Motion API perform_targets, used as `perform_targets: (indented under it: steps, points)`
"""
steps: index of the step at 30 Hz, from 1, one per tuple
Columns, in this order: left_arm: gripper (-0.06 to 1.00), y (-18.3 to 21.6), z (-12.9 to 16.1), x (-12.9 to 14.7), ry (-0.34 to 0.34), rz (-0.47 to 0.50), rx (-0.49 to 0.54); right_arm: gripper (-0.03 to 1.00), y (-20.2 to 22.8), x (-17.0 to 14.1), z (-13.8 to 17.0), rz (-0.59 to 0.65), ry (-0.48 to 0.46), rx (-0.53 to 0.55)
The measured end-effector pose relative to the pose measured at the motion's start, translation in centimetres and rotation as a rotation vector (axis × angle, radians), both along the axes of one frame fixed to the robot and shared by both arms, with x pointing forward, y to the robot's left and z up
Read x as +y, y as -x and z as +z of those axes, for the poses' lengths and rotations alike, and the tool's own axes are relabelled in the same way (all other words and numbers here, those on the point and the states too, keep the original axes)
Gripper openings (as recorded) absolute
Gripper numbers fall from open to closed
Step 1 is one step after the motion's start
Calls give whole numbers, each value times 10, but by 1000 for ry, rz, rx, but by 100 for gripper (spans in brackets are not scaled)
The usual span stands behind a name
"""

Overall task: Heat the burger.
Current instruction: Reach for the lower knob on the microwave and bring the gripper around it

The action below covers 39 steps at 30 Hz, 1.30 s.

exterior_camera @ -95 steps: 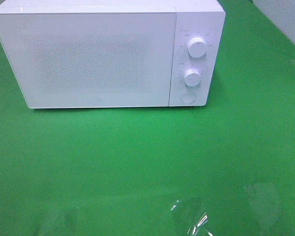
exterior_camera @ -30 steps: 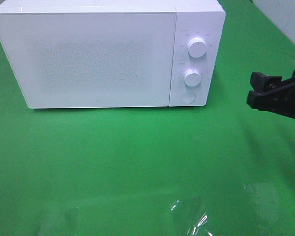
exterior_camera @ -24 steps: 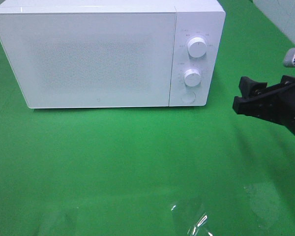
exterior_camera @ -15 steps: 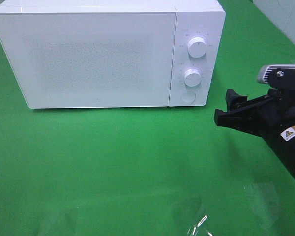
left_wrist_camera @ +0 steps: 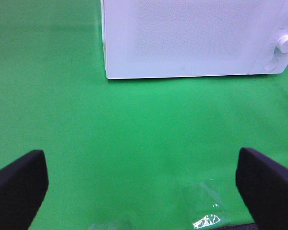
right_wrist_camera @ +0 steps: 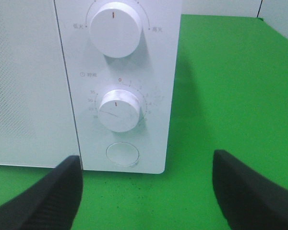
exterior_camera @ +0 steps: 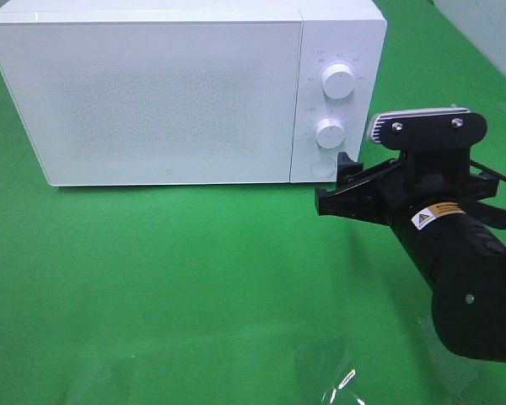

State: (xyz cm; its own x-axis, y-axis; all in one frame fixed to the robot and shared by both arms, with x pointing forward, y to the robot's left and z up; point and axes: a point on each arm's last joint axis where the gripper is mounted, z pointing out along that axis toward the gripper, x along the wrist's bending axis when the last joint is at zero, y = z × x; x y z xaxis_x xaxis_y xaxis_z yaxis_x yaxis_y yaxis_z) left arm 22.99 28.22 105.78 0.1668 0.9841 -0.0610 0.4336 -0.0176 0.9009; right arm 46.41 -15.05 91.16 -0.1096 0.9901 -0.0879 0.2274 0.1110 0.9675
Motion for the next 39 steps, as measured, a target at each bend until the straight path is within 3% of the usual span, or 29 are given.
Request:
perform_targets:
  steps: [39]
  points:
    - [98,0,0,0,0,0,0,73,-89,38,-32,0,-18,-29]
